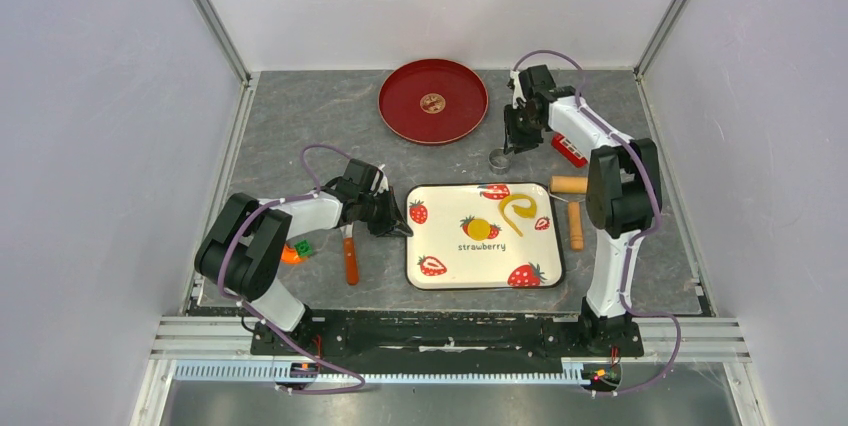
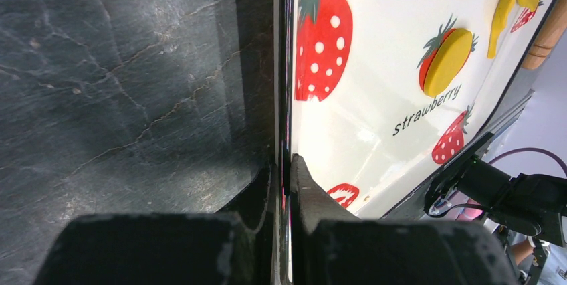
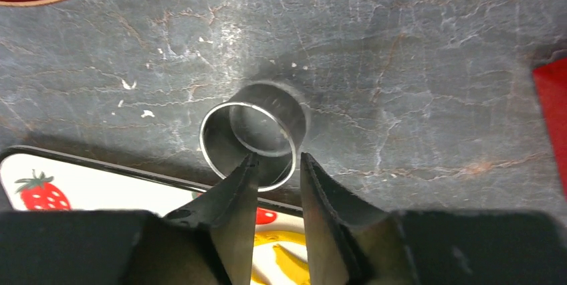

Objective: Roll out the dumpling wrappers from the dough

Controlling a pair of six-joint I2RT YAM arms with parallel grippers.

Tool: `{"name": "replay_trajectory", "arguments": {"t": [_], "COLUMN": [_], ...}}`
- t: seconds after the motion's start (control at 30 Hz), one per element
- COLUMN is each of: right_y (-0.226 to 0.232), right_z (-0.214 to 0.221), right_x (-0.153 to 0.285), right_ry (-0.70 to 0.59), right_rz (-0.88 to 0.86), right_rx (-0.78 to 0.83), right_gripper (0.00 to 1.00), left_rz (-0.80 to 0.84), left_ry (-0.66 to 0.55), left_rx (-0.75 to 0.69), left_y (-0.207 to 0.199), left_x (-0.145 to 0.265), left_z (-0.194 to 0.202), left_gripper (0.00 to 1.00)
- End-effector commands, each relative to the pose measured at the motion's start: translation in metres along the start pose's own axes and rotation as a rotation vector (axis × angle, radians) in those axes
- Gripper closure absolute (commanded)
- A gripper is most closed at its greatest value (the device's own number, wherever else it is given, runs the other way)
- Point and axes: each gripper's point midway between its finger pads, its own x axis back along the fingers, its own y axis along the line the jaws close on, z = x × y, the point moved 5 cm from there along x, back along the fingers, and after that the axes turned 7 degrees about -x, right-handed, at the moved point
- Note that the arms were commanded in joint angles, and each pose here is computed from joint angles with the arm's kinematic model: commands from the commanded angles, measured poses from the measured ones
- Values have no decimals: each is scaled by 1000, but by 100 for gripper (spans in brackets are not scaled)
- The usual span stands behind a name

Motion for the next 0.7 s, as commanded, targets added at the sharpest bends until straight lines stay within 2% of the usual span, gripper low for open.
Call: {"name": "replay_trajectory", "arguments": {"t": [0.0,0.17,0.3,0.47,0.6,0.67], "right_y": [-4,-4,-1,-1,-6,-6], "right_z": [-12,-9,10,47,81,96], "right_x": [13,21,30,52,74,87], "right_ry": [-56,-68,-71,-106,-142,-172], "right_rz": [3,-5,-64,-123,-143,-162], "right_rx": [15,16,20,29,36,24], "right_gripper": [63,50,39,22,3,2], "left_rz": [-174,-174,-171,-132,-118,-100], "left_ry": [-7,-7,-10,-30,-119,-186], "left_rx": [-22,-22,-27,-50,-74,-91], "left_y": [35,35,34,25,15,6], "left_x": [-8,-8,-6,1,19,34], "left_z": [10,9,9,6,-2,-6], "left_gripper": [98,98,97,79,66,58]}}
